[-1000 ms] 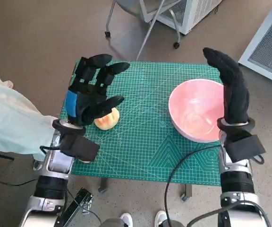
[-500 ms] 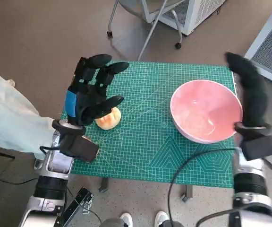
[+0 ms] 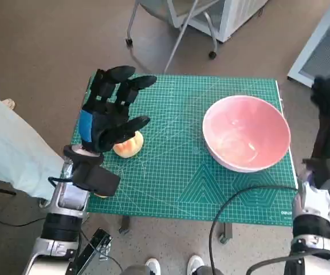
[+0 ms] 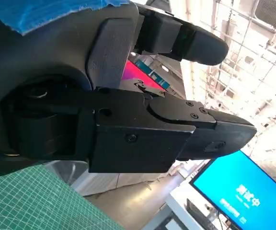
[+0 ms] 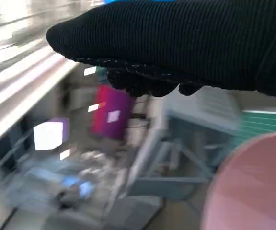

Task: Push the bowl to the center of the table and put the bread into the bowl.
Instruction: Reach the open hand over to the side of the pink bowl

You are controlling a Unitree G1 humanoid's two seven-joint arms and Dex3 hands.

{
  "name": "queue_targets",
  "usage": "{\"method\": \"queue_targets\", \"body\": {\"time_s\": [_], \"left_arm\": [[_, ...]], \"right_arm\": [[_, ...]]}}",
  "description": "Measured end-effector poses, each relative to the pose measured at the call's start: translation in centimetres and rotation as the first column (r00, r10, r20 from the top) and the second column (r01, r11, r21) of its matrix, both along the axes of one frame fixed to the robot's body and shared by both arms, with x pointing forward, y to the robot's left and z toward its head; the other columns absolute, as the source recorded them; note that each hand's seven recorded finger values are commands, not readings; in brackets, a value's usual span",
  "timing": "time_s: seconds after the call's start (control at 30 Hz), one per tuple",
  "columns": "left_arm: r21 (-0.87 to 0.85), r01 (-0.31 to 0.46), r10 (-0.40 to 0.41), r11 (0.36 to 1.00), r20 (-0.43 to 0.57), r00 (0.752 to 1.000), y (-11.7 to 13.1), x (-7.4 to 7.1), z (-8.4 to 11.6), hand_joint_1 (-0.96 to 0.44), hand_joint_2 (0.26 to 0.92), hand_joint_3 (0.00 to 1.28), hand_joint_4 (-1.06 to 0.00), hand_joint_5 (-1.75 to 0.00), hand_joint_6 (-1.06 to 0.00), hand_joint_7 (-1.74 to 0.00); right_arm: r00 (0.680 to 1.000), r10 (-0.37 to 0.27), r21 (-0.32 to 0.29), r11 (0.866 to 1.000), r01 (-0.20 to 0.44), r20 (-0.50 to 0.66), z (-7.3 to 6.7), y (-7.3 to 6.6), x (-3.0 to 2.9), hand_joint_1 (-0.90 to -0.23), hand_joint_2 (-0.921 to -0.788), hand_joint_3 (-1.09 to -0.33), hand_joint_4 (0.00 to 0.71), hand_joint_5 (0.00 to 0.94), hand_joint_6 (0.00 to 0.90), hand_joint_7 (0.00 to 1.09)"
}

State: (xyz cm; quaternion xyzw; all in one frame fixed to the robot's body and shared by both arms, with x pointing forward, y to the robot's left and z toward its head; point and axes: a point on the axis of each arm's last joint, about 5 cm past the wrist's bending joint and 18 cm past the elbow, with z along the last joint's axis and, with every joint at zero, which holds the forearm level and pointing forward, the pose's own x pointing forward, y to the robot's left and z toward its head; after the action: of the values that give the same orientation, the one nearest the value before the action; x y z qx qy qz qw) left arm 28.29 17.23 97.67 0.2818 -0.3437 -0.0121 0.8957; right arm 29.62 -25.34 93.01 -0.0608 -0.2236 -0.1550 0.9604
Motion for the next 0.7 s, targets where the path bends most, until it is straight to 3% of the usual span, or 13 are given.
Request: {"method": "queue_targets", "body": {"time_s": [0.37,0.7], "left_arm": [[0.006,-0.005,0.005,1.0,0.001,1.0,0.2,0.0,0.0,-0.03,0.912,0.0,-0.22,-0.93,-0.25,-0.95],[0.005,-0.016,0.016,1.0,-0.004,1.0,0.5,-0.1,-0.2,-0.04,0.914,0.0,-0.22,-0.92,-0.26,-0.94]], "right_arm": [[0.984,-0.03,0.077,0.996,0.044,-0.177,-2.0,0.3,-0.17,-0.522,-0.921,-0.847,0.232,0.0,-0.001,0.72],[0.96,0.044,0.218,0.976,0.018,-0.275,-3.6,2.0,-0.13,-0.521,-0.921,-0.822,0.2,0.0,-0.001,0.73]]}}
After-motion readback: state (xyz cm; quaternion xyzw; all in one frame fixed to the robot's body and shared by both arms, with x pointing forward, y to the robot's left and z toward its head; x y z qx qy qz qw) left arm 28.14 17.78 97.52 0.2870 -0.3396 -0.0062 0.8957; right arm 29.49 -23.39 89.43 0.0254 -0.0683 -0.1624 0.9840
